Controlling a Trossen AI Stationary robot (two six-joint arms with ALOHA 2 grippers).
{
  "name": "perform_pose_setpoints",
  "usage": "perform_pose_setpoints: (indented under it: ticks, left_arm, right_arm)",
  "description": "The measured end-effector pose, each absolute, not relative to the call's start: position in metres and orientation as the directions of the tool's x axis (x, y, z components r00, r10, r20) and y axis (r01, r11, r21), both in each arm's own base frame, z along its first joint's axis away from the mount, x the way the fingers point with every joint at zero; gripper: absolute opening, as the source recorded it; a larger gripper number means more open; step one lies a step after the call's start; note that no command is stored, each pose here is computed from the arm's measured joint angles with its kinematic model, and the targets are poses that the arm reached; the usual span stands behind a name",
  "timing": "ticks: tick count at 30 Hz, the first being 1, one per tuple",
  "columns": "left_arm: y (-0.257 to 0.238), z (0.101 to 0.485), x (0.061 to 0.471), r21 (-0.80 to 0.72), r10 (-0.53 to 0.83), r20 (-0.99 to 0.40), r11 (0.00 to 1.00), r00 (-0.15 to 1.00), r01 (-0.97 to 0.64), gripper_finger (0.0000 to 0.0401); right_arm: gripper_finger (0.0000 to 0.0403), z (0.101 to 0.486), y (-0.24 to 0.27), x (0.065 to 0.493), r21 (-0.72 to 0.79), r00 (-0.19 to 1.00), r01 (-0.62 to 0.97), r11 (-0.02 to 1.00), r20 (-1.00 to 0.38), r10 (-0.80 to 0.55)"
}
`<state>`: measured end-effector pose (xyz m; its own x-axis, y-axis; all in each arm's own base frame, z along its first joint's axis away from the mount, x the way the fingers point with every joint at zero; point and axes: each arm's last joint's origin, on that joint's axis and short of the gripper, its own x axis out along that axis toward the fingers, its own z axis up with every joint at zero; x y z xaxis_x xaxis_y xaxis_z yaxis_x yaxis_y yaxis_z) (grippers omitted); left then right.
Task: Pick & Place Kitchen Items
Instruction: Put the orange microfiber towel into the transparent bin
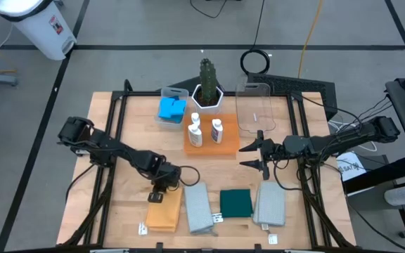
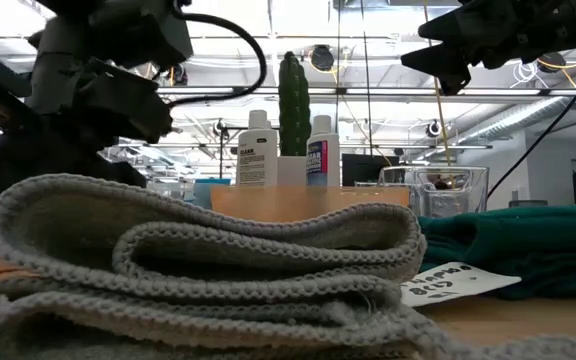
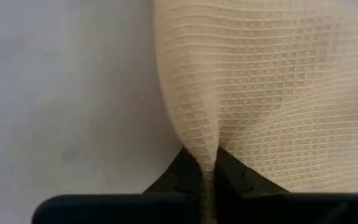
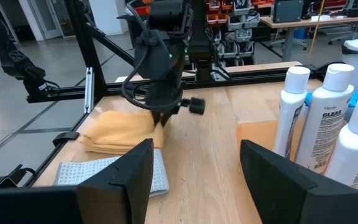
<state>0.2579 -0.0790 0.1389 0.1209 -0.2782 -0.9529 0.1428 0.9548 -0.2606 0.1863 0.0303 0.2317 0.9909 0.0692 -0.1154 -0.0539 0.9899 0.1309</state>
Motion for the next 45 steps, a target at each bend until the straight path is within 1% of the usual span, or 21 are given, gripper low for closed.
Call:
perform_pose_setpoints:
  ticks: [5,9,11,13,16,20,25,27,32,36,40,45]
  left_arm:
    - [-0.083,0.166,0.256,-0.018,-0.035,-0.992,0.99,0.12,0.137,0.0011]
    - [-0.092,0.202,0.261,0.146,0.118,-0.974,0.98,0.195,0.134,0.0012]
    - [-0.097,0.218,0.263,0.215,0.183,-0.959,0.967,0.215,0.139,0.0011]
    - [-0.103,0.237,0.267,0.272,0.23,-0.935,0.953,0.272,0.13,0.0011]
    - [-0.109,0.258,0.274,0.328,0.265,-0.894,0.936,0.361,0.125,0.0011]
    - [-0.115,0.277,0.278,0.365,0.273,-0.861,0.919,0.428,0.148,0.0011]
    - [-0.115,0.29,0.282,0.389,0.275,-0.842,0.906,0.464,0.168,0.0011]
    - [-0.114,0.297,0.284,0.409,0.289,-0.828,0.897,0.481,0.166,0.0011]
    - [-0.106,0.313,0.289,0.45,0.323,-0.798,0.881,0.509,0.145,0.0011]
    - [-0.098,0.316,0.292,0.46,0.339,-0.79,0.878,0.51,0.129,0.0011]
    - [-0.094,0.316,0.293,0.463,0.347,-0.791,0.878,0.504,0.121,0.0011]
    - [-0.094,0.316,0.293,0.466,0.346,-0.791,0.875,0.504,0.131,0.0011]
  right_arm:
    - [0.021,0.232,0.03,0.186,0.132,0.991,-0.054,0.99,-0.111,0.069]
    - [0.021,0.233,0.03,0.186,0.133,0.992,-0.055,0.99,-0.101,0.069]
    - [0.021,0.234,0.03,0.187,0.134,0.993,-0.056,0.989,-0.095,0.069]
    - [0.021,0.235,0.03,0.187,0.146,0.994,-0.057,0.988,-0.086,0.07]
    - [0.021,0.236,0.03,0.187,0.162,0.995,-0.058,0.985,-0.071,0.07]
    - [0.021,0.239,0.031,0.189,0.168,0.997,-0.066,0.984,-0.026,0.071]
    - [0.021,0.243,0.034,0.203,0.18,0.992,-0.09,0.98,0.098,0.073]
    - [0.021,0.242,0.035,0.211,0.181,0.991,-0.093,0.979,0.114,0.073]
    - [0.021,0.254,0.041,0.246,0.17,0.996,-0.081,0.982,0.045,0.074]
    - [0.0219,0.276,0.047,0.277,0.123,0.995,-0.066,0.99,-0.065,0.074]
    - [0.0252,0.3,0.052,0.304,0.034,0.97,-0.063,0.997,-0.233,0.069]
    - [0.0306,0.333,0.047,0.334,0.0,0.949,-0.042,0.999,-0.313,0.039]
